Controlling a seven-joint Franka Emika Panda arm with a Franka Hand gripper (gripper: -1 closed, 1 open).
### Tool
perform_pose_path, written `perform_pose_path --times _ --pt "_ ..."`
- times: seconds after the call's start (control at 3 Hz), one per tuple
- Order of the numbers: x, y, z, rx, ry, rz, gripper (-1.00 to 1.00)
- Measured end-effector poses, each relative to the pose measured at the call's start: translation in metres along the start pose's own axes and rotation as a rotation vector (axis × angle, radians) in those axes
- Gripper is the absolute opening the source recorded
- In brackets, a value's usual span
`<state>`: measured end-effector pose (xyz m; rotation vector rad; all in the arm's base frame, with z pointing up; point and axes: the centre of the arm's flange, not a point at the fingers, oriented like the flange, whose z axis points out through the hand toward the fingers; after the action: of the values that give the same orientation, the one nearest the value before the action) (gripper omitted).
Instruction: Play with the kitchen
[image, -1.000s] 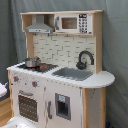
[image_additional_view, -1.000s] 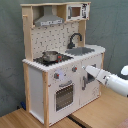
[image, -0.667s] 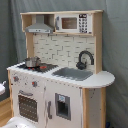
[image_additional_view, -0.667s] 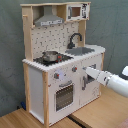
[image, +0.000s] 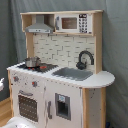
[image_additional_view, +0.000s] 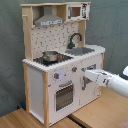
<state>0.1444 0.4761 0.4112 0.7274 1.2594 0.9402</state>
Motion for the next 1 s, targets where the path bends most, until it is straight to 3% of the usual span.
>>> perform_pose_path --times 0.67,1.0 --pt "0.003 -0.008 0.002 0.013 0.009 -0.245 1.00" --pt "0.012 -0.027 0.009 0.037 0.031 -0.368 1.00"
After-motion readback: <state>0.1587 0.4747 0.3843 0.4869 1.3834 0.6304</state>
